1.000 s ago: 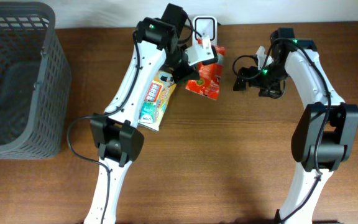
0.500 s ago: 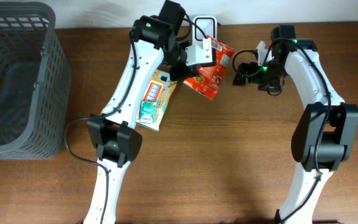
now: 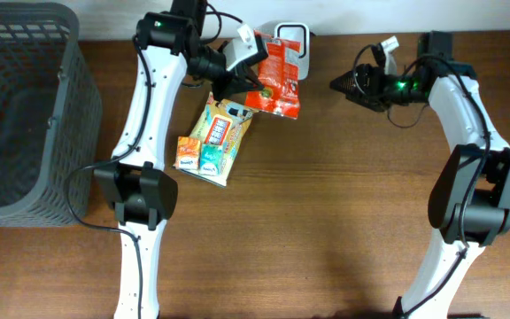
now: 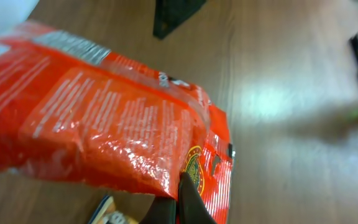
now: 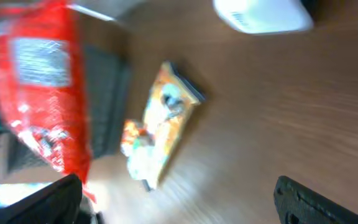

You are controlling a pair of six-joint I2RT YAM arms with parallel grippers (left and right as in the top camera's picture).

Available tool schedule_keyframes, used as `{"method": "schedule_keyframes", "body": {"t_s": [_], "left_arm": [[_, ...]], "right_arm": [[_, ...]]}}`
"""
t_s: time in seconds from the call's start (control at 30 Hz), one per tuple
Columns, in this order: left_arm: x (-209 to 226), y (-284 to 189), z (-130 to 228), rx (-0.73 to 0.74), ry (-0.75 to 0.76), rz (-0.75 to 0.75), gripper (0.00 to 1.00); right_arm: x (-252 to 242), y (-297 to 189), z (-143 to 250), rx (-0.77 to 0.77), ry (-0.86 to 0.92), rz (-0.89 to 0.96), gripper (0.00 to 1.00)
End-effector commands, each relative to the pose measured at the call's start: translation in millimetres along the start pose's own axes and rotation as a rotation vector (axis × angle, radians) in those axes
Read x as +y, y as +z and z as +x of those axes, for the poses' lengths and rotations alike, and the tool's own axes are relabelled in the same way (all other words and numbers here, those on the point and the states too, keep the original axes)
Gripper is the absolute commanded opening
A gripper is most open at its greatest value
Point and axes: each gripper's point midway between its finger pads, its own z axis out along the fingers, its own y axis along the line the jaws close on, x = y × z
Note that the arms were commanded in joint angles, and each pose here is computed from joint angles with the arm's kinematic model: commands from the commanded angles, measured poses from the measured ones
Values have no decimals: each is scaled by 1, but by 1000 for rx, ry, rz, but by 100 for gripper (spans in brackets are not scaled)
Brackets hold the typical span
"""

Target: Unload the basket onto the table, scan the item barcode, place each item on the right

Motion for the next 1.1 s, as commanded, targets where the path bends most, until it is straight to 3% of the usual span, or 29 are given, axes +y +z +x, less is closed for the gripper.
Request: {"method": "schedule_keyframes", "body": {"t_s": [0.0,0.27,0.7,0.8,0.87,0.9,1.07], "left_arm": [[-24,-19,-40,-110,-37,37,0],[-31,-16,-38,-93,-168,64,0],[-37,-14,-31,-59,-201,77,0],[-38,-12,-31,-50,-198,76,0],[-37,-11,-29,-36,-197,66,0],[-36,-11,-27,-25,-199,59,0],[-32,-11,-15,38,-212,21,0]], "right_arm": [[42,17,15,30,-63,-266,98],[73,48,19,65,-145,-384,99],[105,84,30,140,-131,-421,99],[105,85,30,139,-130,-416,85],[105,85,30,139,-130,-416,60],[105,85,30,141,-119,-415,52],[104,85,29,146,-84,-406,42]]}}
